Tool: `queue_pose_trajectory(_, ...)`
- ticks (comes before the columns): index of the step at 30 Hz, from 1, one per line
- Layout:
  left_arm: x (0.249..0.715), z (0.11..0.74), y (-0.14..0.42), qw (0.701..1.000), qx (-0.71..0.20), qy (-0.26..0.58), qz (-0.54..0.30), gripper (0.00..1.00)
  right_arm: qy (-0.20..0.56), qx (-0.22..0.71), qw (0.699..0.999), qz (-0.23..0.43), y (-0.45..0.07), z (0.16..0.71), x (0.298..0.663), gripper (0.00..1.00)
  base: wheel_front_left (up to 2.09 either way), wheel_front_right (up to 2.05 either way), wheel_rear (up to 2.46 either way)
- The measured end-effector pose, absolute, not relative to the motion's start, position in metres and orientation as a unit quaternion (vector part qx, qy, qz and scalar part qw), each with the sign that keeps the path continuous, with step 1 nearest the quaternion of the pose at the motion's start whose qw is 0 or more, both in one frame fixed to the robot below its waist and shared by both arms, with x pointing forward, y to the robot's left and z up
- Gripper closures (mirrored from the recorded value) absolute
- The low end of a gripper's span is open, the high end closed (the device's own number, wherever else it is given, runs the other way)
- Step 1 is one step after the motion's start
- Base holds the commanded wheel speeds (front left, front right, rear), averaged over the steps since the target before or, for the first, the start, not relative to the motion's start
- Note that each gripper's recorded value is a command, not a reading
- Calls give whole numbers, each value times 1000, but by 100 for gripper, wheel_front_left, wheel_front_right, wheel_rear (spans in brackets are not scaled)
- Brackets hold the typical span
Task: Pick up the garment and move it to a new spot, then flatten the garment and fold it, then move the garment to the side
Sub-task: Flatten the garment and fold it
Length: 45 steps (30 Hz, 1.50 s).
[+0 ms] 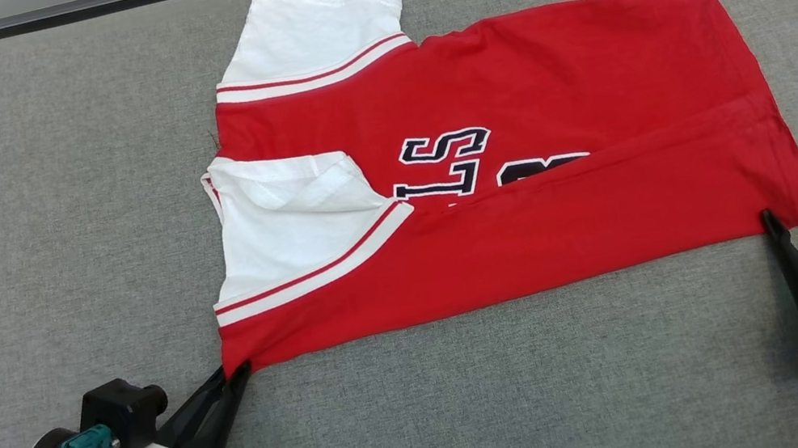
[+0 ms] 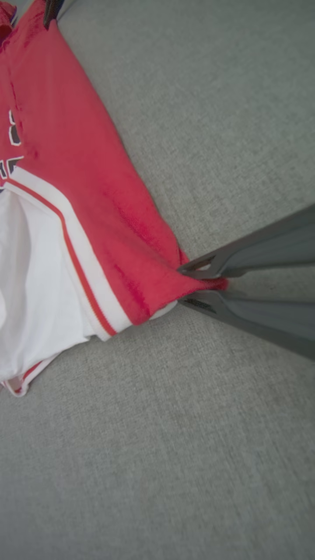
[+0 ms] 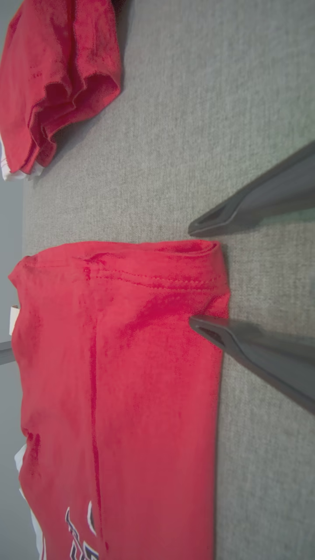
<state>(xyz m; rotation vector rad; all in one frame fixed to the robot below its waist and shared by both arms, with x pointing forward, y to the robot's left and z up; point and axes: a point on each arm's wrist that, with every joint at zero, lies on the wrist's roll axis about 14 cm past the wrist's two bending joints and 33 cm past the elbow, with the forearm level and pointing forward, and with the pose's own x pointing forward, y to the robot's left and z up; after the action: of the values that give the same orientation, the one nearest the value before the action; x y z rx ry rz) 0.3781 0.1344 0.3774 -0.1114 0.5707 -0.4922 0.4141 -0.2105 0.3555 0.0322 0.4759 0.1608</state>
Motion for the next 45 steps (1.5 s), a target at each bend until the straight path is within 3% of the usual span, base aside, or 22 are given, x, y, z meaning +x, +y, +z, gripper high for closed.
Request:
queue_pose_trajectory(9, 376, 390, 135, 929, -22, 262, -261, 100, 228, 14, 969, 92, -214, 359, 405, 100, 0, 0, 0)
queue_pose_trajectory(27, 281, 394, 136, 906, -24, 342, -250, 100, 317, 21, 946, 67, -244, 363, 317, 100, 0, 0, 0)
queue_pose_trajectory(28, 280, 395, 136, 906, -26, 340, -249, 100, 315, 26, 947, 63, -242, 365, 316, 95, 0, 0, 0)
queue_pose_trajectory(29, 278, 395, 137, 907, -26, 341, -246, 90, 316, 32, 947, 60, -240, 366, 314, 67, 0, 0, 0)
queue_pose_trajectory(30, 275, 394, 137, 907, -30, 345, -241, 64, 319, 20, 946, 54, -242, 368, 308, 0, 0, 0, 0)
queue_pose_trajectory(31, 275, 394, 137, 907, -30, 345, -241, 29, 319, 20, 946, 54, -242, 368, 308, 0, 0, 0, 0)
queue_pose_trajectory(32, 273, 393, 137, 906, -31, 348, -239, 0, 323, 14, 945, 52, -243, 369, 306, 0, 0, 0, 0)
queue_pose_trajectory(40, 264, 391, 153, 907, -21, 369, -202, 0, 279, -43, 959, 32, -259, 408, 312, 0, 0, 0, 0)
queue_pose_trajectory(45, 328, 449, 167, 949, 8, 252, -186, 0, 204, -62, 976, 46, -242, 438, 339, 0, 0, 0, 0)
